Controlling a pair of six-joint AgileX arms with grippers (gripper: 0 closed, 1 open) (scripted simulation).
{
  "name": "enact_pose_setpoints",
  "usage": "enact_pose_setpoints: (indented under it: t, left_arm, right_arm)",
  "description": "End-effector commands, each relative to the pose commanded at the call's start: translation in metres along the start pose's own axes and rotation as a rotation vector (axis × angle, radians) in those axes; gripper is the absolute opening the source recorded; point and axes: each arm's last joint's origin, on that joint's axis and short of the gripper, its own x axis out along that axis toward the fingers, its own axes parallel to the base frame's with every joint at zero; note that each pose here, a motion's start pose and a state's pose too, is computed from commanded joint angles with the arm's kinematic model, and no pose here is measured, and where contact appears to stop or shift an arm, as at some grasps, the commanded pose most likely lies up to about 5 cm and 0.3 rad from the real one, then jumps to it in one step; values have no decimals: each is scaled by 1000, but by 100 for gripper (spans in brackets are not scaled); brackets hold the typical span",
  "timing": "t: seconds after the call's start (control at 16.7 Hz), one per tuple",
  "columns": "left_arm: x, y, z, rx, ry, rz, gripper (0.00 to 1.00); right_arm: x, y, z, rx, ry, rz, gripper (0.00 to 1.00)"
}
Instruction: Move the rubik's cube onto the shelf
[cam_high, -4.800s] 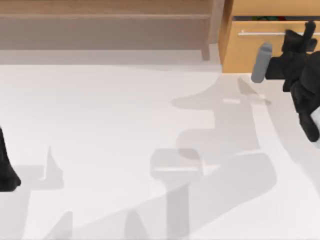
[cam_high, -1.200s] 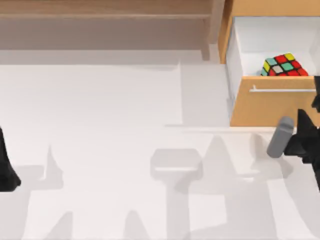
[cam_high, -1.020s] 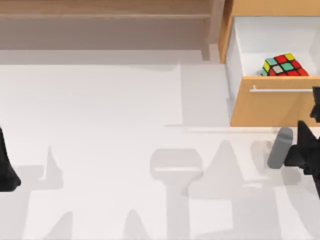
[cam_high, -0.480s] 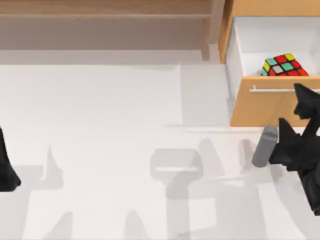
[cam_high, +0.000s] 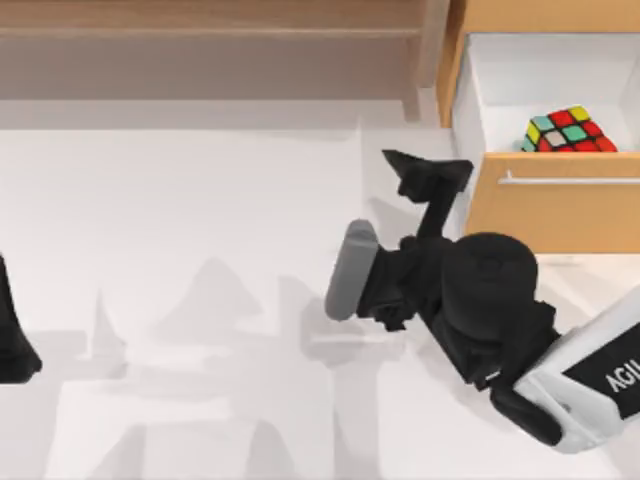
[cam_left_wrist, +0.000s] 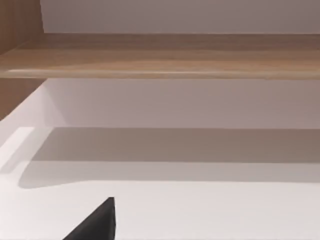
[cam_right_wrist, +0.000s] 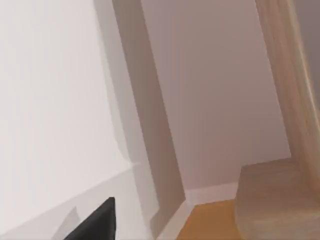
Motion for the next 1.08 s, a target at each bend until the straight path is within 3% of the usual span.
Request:
enact_pose_setpoints:
  t: [0.3,0.54,0.78,1.08]
  left_arm:
    - [0,0,0,0,0,0,100]
    - [0,0,0,0,0,0,100]
    - [0,0,0,0,0,0,100]
    - [0,0,0,0,0,0,100]
  right_arm:
    - [48,-8,71,164,-4,234,100]
    - [86,-38,91,295,138,433,100]
    - [122,-92,63,462,383,591,100]
    - [137,-177,-25,732,732,703,100]
